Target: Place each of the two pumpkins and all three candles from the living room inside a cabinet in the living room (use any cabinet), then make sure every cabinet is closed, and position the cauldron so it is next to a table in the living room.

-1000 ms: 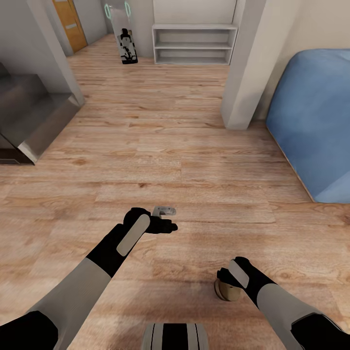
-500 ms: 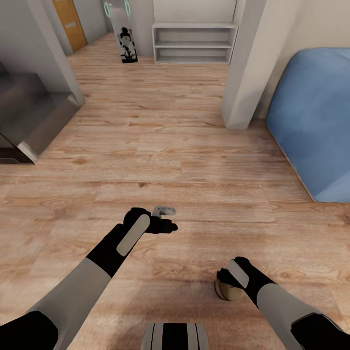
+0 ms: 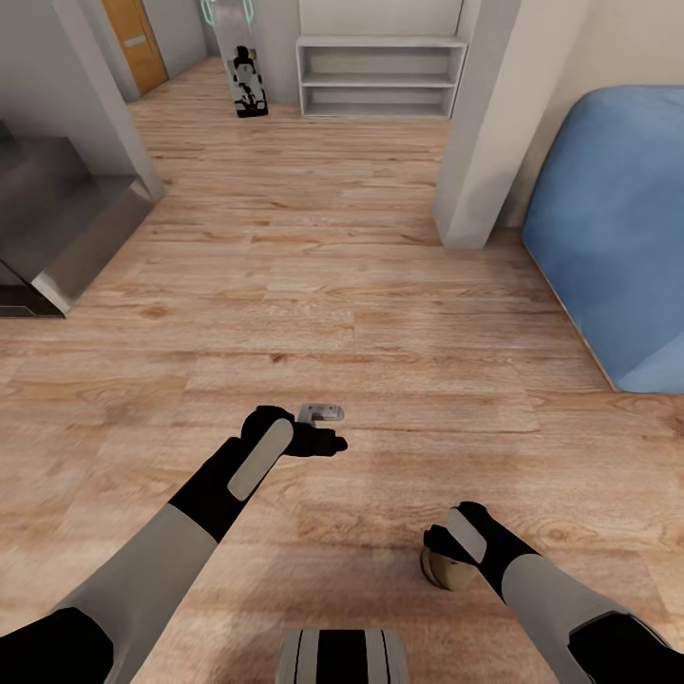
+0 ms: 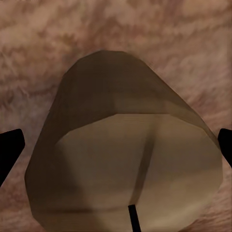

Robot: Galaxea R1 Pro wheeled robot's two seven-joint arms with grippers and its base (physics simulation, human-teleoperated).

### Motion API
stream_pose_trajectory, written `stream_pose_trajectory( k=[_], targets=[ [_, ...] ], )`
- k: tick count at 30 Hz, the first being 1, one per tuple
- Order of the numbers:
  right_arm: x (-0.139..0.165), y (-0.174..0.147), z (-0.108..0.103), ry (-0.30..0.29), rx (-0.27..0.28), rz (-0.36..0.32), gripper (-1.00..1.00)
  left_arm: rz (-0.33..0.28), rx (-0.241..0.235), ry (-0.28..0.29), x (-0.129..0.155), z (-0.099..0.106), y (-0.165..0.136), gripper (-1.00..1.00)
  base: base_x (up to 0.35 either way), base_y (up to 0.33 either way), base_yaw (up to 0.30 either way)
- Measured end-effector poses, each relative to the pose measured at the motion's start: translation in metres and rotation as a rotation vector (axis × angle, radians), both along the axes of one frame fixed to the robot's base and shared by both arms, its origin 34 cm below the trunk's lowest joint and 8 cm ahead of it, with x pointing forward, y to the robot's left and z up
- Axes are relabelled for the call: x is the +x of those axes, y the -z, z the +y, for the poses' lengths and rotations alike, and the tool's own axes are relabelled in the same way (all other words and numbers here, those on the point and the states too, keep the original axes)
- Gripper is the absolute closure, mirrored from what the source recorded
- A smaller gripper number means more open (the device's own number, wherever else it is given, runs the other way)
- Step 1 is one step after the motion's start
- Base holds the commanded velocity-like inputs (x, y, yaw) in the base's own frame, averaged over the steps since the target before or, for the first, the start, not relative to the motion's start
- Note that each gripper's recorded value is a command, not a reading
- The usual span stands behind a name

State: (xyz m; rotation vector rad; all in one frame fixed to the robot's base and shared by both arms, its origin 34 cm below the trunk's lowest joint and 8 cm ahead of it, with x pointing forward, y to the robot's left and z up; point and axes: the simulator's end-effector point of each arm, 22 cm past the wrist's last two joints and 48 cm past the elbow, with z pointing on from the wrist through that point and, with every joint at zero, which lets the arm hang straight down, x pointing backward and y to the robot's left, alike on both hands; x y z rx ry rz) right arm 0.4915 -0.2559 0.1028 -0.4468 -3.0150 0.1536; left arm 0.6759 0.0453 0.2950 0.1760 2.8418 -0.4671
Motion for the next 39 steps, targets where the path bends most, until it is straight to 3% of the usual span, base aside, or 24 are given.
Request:
stream_pose_trajectory(
  k=[1, 2, 39],
  targets=[
    [0.000, 0.000, 0.000, 0.000, 0.000, 0.000, -1.00, 0.000, 0.000, 0.000, 0.000, 0.000, 0.000, -1.00, 0.000, 0.000, 0.000],
    [0.000, 0.000, 0.000, -0.001, 0.000, 0.000, 1.00, 0.000, 0.000, 0.000, 0.000, 0.000, 0.000, -1.00, 0.000, 0.000, 0.000],
    [0.006, -0.007, 0.000, -0.001, -0.001, -0.017, 1.00, -0.019, 0.004, 0.002, 0.003, 0.001, -0.010, -1.00, 0.000, 0.000, 0.000]
  ],
)
